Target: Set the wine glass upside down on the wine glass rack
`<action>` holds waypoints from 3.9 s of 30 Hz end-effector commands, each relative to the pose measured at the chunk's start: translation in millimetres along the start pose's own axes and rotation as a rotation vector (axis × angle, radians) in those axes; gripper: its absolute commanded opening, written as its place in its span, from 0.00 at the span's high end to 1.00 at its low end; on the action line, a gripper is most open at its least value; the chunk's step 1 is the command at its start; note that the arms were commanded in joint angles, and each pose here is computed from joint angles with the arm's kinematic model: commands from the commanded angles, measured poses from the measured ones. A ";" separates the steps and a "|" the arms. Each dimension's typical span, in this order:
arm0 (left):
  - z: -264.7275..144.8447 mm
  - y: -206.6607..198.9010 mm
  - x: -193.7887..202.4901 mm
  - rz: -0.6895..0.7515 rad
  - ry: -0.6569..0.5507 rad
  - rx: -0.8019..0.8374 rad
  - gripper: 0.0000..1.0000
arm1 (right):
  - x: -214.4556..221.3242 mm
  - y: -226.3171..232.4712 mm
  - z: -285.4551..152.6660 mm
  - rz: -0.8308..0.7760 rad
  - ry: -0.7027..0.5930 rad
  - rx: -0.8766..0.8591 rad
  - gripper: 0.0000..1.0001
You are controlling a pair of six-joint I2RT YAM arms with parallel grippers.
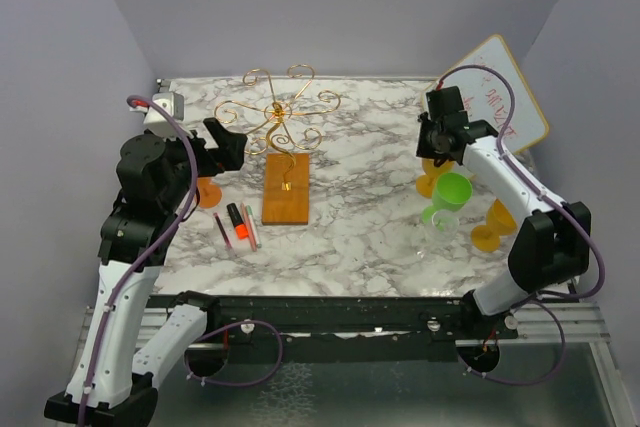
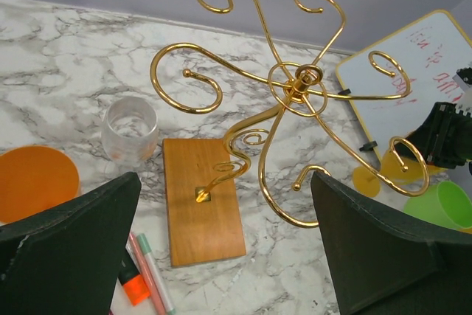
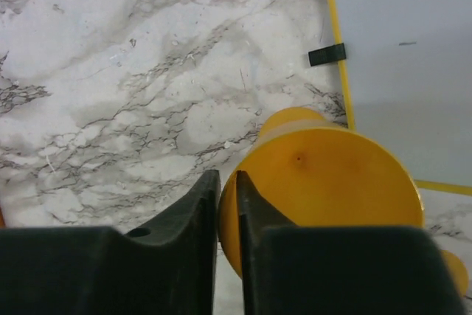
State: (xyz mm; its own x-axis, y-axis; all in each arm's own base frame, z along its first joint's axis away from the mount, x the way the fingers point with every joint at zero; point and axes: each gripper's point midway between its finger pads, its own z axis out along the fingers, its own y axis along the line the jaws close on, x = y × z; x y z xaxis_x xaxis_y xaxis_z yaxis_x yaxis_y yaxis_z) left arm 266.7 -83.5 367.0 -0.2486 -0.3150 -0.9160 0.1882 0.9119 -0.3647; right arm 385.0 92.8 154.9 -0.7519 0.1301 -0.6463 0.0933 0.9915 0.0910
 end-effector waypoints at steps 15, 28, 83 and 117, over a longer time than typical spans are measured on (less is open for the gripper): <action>-12.8 -34.6 -35.5 0.030 -0.091 0.157 0.01 | -96.5 87.7 -79.3 -0.056 -0.357 -0.223 0.99; -8.5 -101.3 -52.8 -0.205 -0.004 0.463 0.01 | -141.2 81.6 -242.2 0.194 -0.916 -0.597 1.00; 97.3 -253.5 -79.4 -0.832 -0.294 0.641 0.45 | -104.2 108.9 -335.7 0.555 -0.956 -1.367 0.99; 110.1 -254.9 -89.7 -0.949 -0.325 0.629 1.00 | -87.0 123.5 -321.2 0.384 -0.933 -1.350 0.94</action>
State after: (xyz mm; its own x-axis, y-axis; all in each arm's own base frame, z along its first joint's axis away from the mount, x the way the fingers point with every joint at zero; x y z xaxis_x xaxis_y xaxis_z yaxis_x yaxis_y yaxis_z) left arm 347.2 -327.3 496.1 -0.3569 -0.9099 -0.2115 0.4522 0.0299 -0.8914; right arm 256.0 197.7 471.2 -0.1374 0.8246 -0.5488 -0.7996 0.2347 0.5528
